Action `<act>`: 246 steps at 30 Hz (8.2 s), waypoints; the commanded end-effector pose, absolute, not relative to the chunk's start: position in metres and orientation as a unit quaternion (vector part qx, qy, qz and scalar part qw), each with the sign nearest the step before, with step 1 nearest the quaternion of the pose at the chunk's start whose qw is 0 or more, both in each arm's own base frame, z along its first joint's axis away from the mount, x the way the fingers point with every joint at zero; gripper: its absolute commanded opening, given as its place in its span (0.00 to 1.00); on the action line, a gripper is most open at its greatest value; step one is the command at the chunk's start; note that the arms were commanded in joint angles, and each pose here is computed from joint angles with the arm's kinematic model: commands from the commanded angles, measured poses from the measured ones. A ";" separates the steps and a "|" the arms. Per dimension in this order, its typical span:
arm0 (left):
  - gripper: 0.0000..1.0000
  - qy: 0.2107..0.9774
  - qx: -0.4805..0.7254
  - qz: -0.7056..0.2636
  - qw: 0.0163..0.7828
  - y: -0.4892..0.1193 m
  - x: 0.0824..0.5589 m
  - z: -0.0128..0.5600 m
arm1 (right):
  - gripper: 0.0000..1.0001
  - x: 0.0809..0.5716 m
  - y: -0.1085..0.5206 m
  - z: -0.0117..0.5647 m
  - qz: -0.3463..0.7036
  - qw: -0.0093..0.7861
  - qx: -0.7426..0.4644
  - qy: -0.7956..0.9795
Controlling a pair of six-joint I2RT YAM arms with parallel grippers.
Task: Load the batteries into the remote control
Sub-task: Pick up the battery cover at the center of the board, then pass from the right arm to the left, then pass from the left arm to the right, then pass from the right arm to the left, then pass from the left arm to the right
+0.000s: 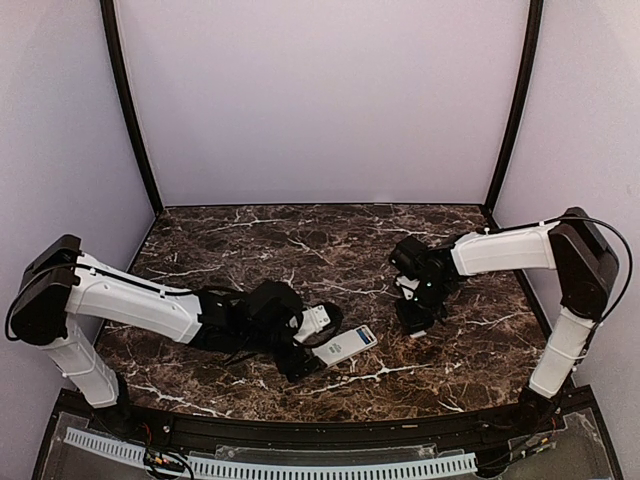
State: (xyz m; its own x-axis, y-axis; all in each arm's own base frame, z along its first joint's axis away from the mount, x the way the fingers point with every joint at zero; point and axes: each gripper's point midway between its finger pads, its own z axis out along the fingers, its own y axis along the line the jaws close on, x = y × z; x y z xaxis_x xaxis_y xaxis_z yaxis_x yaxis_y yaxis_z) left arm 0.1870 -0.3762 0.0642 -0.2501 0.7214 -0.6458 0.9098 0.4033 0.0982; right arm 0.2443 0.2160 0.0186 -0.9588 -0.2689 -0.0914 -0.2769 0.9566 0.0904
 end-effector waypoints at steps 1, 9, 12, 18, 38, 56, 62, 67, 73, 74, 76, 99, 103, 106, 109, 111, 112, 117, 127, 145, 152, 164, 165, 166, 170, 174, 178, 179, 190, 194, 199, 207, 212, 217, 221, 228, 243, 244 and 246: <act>0.90 0.750 0.550 -0.165 0.328 -0.370 0.178 0.082 | 0.00 0.230 0.215 0.012 0.060 0.009 -0.164 0.985; 0.88 0.661 0.612 -0.177 0.396 -0.370 0.167 0.139 | 0.00 0.203 0.271 0.082 0.221 0.035 -0.307 0.925; 0.87 0.601 0.660 -0.178 0.414 -0.369 0.155 0.152 | 0.00 0.180 0.286 0.110 0.280 0.032 -0.351 0.893; 0.86 0.436 0.759 -0.176 0.451 -0.367 0.113 0.174 | 0.00 0.121 0.331 0.163 0.394 0.015 -0.440 0.807; 0.57 0.341 0.783 -0.128 0.504 -0.381 0.109 0.203 | 0.00 0.074 0.383 0.197 0.432 -0.022 -0.530 0.729; 0.30 0.344 0.791 -0.135 0.488 -0.387 0.108 0.197 | 0.00 0.079 0.393 0.190 0.430 -0.026 -0.535 0.727; 0.19 0.346 0.789 -0.146 0.487 -0.388 0.105 0.198 | 0.00 0.081 0.394 0.187 0.425 -0.020 -0.540 0.726; 0.07 0.352 0.785 -0.147 0.489 -0.387 0.107 0.199 | 0.00 0.083 0.396 0.185 0.424 -0.019 -0.539 0.727; 0.00 0.383 0.768 -0.150 0.491 -0.386 0.112 0.202 | 0.00 0.090 0.393 0.186 0.407 0.004 -0.541 0.736; 0.00 0.394 0.761 -0.148 0.494 -0.386 0.115 0.203 | 0.00 0.091 0.392 0.188 0.400 0.012 -0.543 0.738; 0.00 0.431 0.743 -0.153 0.489 -0.386 0.120 0.204 | 0.08 0.102 0.387 0.194 0.377 0.052 -0.547 0.745; 0.00 0.620 0.597 -0.368 0.351 -0.398 0.126 0.257 | 0.52 0.137 0.355 0.273 0.358 0.383 -0.588 0.617; 0.00 0.619 0.598 -0.370 0.351 -0.398 0.125 0.257 | 0.48 0.132 0.359 0.267 0.378 0.372 -0.590 0.608; 0.00 0.618 0.597 -0.370 0.353 -0.398 0.125 0.258 | 0.42 0.125 0.362 0.257 0.391 0.342 -0.599 0.609; 0.00 0.618 0.598 -0.367 0.355 -0.397 0.126 0.258 | 0.37 0.120 0.363 0.248 0.400 0.322 -0.601 0.612; 0.00 0.616 0.598 -0.367 0.357 -0.397 0.126 0.259 | 0.31 0.119 0.363 0.246 0.405 0.317 -0.599 0.613; 0.00 0.616 0.598 -0.367 0.358 -0.397 0.126 0.259 | 0.28 0.119 0.364 0.246 0.409 0.316 -0.598 0.613; 0.00 0.608 0.600 -0.372 0.363 -0.396 0.124 0.263 | 0.13 0.119 0.364 0.248 0.414 0.316 -0.590 0.617; 0.01 0.601 0.596 -0.382 0.372 -0.397 0.124 0.270 | 0.00 0.118 0.365 0.262 0.434 0.317 -0.576 0.616; 0.71 0.550 0.387 -0.474 0.569 -0.373 0.161 0.371 | 0.00 0.163 0.345 0.425 0.539 0.557 -0.376 0.508; 0.60 0.481 0.328 -0.564 0.585 -0.381 0.158 0.420 | 0.00 0.162 0.348 0.449 0.553 0.597 -0.367 0.451; 0.43 0.427 0.288 -0.625 0.586 -0.399 0.164 0.442 | 0.00 0.152 0.354 0.446 0.557 0.587 -0.389 0.440; 0.43 0.423 0.288 -0.627 0.587 -0.399 0.164 0.444 | 0.00 0.152 0.355 0.445 0.557 0.586 -0.390 0.441; 0.42 0.421 0.289 -0.629 0.587 -0.400 0.164 0.445 | 0.00 0.152 0.355 0.445 0.556 0.586 -0.391 0.441; 0.39 0.408 0.287 -0.633 0.592 -0.399 0.162 0.451 | 0.00 0.151 0.357 0.442 0.558 0.580 -0.394 0.443; 0.30 0.404 0.290 -0.632 0.595 -0.400 0.162 0.454 | 0.00 0.152 0.359 0.439 0.558 0.577 -0.395 0.447; 0.17 0.403 0.293 -0.632 0.594 -0.402 0.162 0.454 | 0.00 0.152 0.359 0.438 0.557 0.576 -0.397 0.447; 0.14 0.403 0.294 -0.632 0.593 -0.402 0.161 0.454 | 0.00 0.151 0.359 0.438 0.557 0.575 -0.399 0.447; 0.07 0.397 0.306 -0.629 0.593 -0.405 0.159 0.454 | 0.00 0.145 0.363 0.435 0.560 0.558 -0.419 0.446; 0.00 0.390 0.314 -0.631 0.592 -0.405 0.156 0.455 | 0.00 0.147 0.364 0.432 0.558 0.556 -0.419 0.451; 0.00 0.394 0.316 -0.624 0.596 -0.403 0.156 0.451 | 0.00 0.148 0.363 0.429 0.550 0.553 -0.421 0.463; 0.00 0.453 0.332 -0.587 0.583 -0.406 0.163 0.431 | 0.52 0.154 0.345 0.422 0.500 0.524 -0.443 0.529; 0.00 0.508 0.375 -0.553 0.544 -0.413 0.162 0.397 | 0.98 0.148 0.326 0.400 0.472 0.440 -0.481 0.593; 0.00 0.522 0.416 -0.550 0.502 -0.419 0.151 0.379 | 0.84 0.143 0.326 0.386 0.474 0.378 -0.508 0.611; 0.00 0.521 0.424 -0.557 0.489 -0.420 0.147 0.374 | 0.64 0.138 0.331 0.385 0.492 0.357 -0.521 0.600; 0.00 0.530 0.423 -0.559 0.478 -0.425 0.148 0.366 | 0.44 0.141 0.341 0.372 0.506 0.326 -0.519 0.607; 0.00 0.523 0.430 -0.563 0.474 -0.427 0.146 0.365 | 0.09 0.140 0.347 0.358 0.528 0.295 -0.513 0.610; 0.00 0.523 0.430 -0.563 0.474 -0.426 0.146 0.365 | 0.07 0.139 0.348 0.358 0.530 0.293 -0.513 0.608; 0.00 0.523 0.430 -0.563 0.474 -0.427 0.145 0.364 | 0.05 0.138 0.348 0.356 0.533 0.288 -0.514 0.607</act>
